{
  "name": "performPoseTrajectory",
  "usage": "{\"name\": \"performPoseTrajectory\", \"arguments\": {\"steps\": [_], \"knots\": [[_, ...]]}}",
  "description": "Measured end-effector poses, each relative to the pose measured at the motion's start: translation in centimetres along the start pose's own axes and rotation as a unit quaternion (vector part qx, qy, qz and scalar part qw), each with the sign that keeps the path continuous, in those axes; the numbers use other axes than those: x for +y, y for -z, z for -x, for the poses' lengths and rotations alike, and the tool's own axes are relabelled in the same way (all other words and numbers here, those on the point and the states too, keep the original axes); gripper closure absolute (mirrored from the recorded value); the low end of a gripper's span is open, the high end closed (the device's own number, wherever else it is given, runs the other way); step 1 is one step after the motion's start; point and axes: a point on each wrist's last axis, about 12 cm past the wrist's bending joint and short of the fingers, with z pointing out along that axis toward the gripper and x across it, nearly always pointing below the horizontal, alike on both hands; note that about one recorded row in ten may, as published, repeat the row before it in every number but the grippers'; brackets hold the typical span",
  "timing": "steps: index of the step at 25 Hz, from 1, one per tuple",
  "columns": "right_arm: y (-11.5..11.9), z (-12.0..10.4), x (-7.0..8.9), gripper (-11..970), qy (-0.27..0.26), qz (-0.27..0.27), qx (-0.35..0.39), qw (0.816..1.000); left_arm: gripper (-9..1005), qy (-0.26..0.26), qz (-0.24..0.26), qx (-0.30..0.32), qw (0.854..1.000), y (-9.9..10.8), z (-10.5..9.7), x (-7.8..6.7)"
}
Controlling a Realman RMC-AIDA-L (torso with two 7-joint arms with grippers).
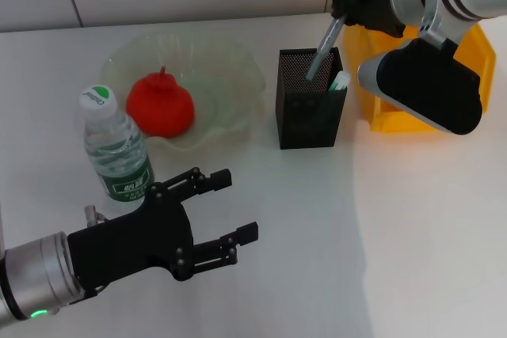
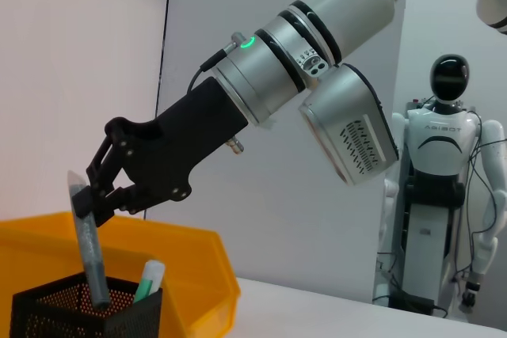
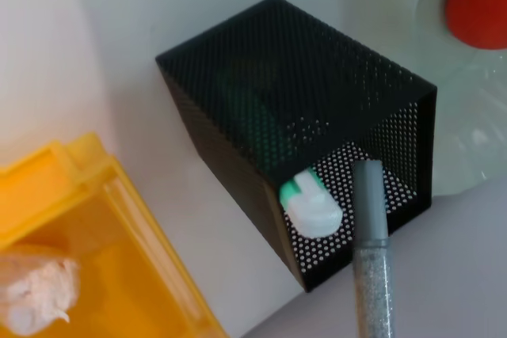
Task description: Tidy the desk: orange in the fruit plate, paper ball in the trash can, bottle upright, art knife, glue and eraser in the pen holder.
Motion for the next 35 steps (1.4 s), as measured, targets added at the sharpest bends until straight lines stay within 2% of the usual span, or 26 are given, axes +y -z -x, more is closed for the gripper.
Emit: {"name": "performPoseTrajectory", "arguments": {"steps": [14, 17, 19, 22, 25, 26, 27, 29, 30, 31, 33, 35], "knots": [[0.2, 0.2, -0.3, 706, -0.020, -0.004, -0.001, 1.000, 205, -0.001, -0.003, -0.002, 1.000, -0.1, 0.1, 0.0], [0.8, -0.4, -1.3, 706, -0.058, -0.025, 0.012, 0.998, 205, -0.001, -0.003, -0.002, 1.000, -0.1, 0.1, 0.0], [1.8, -1.5, -2.5, 705, -0.108, -0.055, 0.029, 0.992, 205, 0.000, -0.004, -0.002, 1.000, 0.0, 0.1, -0.1], [3.5, -3.7, -3.6, 708, -0.222, -0.114, 0.059, 0.967, 204, -0.001, -0.006, -0.003, 1.000, 0.0, 0.1, -0.1], [5.5, -6.1, -3.5, 712, -0.335, -0.163, 0.067, 0.926, 204, -0.003, -0.009, -0.006, 1.000, 0.0, 0.2, -0.2], [6.7, -7.0, -3.1, 713, -0.390, -0.182, 0.056, 0.901, 204, -0.003, -0.011, -0.009, 1.000, 0.1, 0.3, -0.2], [7.7, -7.5, -2.7, 714, -0.425, -0.197, 0.046, 0.882, 204, -0.003, -0.011, -0.009, 1.000, 0.1, 0.3, -0.2], [10.0, -8.4, -1.6, 717, -0.503, -0.230, 0.010, 0.833, 204, -0.003, -0.012, -0.011, 1.000, 0.2, 0.4, -0.2], [11.8, -8.7, 0.4, 718, -0.569, -0.255, -0.039, 0.781, 205, -0.003, -0.011, -0.014, 1.000, 0.4, 0.5, -0.1], [11.8, -8.7, 0.4, 719, -0.569, -0.255, -0.039, 0.781, 205, -0.004, -0.012, -0.015, 1.000, 0.4, 0.6, -0.1], [13.2, -8.3, 3.3, 722, -0.631, -0.268, -0.109, 0.720, 205, -0.004, -0.012, -0.015, 1.000, 0.4, 0.6, -0.1], [14.1, -7.5, 6.3, 664, -0.680, -0.272, -0.201, 0.650, 205, -0.017, -0.016, -0.017, 1.000, 0.3, 1.0, 0.1]]}}
